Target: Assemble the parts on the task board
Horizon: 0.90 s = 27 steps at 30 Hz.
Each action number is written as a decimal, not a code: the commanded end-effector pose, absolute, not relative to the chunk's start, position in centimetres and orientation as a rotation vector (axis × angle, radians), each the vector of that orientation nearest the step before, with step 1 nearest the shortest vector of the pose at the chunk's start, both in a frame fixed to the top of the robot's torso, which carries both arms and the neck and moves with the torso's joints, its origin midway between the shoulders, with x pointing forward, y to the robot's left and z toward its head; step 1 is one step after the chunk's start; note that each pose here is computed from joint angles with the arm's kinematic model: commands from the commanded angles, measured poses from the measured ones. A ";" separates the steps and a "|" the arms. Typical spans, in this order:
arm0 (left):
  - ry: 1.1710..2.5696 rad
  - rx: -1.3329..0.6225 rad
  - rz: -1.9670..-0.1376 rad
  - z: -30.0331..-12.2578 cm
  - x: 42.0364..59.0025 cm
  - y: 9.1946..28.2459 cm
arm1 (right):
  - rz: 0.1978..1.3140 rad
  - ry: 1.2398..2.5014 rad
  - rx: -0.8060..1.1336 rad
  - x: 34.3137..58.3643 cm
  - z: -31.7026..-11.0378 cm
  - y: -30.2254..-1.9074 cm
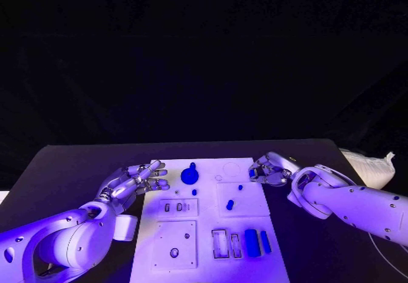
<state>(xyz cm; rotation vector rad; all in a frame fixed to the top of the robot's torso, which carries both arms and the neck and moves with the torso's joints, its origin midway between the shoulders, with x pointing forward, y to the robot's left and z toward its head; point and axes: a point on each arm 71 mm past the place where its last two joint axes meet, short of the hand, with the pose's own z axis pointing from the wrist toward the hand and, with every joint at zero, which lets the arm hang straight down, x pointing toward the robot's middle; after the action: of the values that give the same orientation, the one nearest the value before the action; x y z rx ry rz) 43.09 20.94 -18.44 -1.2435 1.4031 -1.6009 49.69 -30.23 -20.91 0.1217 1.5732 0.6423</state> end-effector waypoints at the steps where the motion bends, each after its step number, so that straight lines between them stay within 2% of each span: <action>1: 1.408 -1.238 -1.627 -18.4 43.0 20.8 | 0.651 1.581 0.141 49.6 -21.2 -30.0; 8: 1.407 -1.239 -1.624 -18.4 43.1 20.8 | 0.662 1.546 0.199 49.5 -20.6 -29.5; 13: 1.405 -1.239 -1.622 -18.5 43.2 20.9 | 0.686 1.553 0.220 49.2 -19.5 -28.0; 21: 1.387 -1.242 -1.600 -18.7 43.9 21.7 | 0.699 1.603 0.188 48.4 -17.8 -22.2; 27: 1.381 -1.247 -1.592 -18.9 44.3 21.9 | 0.715 1.643 0.105 47.7 -17.7 -17.3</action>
<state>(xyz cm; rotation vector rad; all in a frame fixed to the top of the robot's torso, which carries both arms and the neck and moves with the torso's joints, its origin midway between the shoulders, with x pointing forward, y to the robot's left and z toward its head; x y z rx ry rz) 44.27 22.15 -19.04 -1.2534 1.3830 -1.5589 47.69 -17.46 -17.31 0.1386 1.5970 0.8118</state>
